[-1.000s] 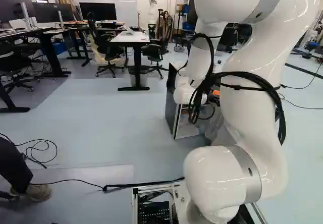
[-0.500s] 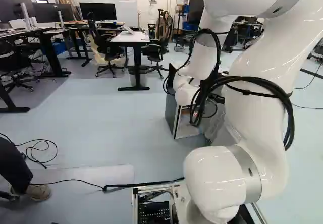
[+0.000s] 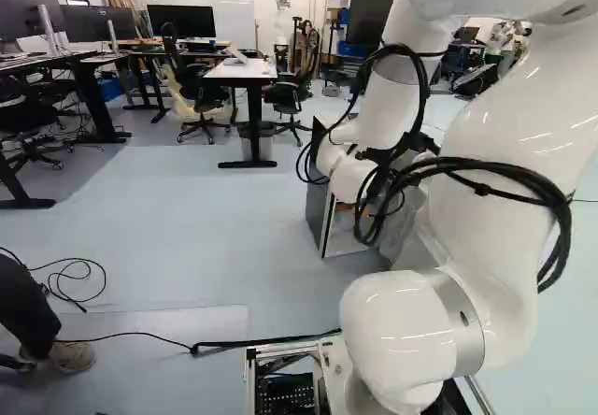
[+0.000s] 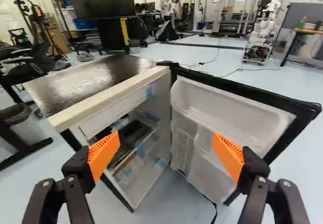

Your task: Open the fridge door

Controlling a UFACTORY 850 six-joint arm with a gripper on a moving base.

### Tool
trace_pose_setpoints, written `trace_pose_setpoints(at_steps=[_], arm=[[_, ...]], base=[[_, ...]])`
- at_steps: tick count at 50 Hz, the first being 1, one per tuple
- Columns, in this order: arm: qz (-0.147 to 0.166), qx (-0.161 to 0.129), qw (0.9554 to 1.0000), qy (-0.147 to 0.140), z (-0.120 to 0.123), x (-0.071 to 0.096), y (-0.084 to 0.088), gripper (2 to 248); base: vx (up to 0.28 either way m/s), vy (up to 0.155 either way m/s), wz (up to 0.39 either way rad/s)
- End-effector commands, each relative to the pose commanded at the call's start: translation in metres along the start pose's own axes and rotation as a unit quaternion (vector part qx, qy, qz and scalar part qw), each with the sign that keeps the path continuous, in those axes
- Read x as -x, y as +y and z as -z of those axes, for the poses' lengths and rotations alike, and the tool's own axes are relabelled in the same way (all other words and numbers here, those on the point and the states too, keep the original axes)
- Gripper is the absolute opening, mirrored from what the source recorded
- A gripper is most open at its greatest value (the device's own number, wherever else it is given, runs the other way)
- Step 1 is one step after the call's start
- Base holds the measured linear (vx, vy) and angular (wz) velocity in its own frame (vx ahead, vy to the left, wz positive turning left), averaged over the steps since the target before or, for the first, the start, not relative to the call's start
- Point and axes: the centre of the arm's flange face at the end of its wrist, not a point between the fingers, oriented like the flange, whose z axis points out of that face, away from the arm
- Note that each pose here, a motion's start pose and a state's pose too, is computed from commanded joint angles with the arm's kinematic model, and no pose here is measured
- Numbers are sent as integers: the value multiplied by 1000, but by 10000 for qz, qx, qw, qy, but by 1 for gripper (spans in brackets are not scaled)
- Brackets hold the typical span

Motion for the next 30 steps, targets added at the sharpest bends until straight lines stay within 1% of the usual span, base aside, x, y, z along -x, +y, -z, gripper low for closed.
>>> trace_pose_setpoints(at_steps=[7, 14, 22, 30], arm=[[100, -438, 9990, -32, 11, -1, -1, 247], [206, -843, 9962, -65, 21, -2, -1, 247], [338, -1273, 9912, -103, 33, -2, -1, 247], [468, -1649, 9851, -139, 43, -1, -1, 247]], base=[[0, 0, 0], [0, 0, 0], [0, 0, 0], [0, 0, 0]])
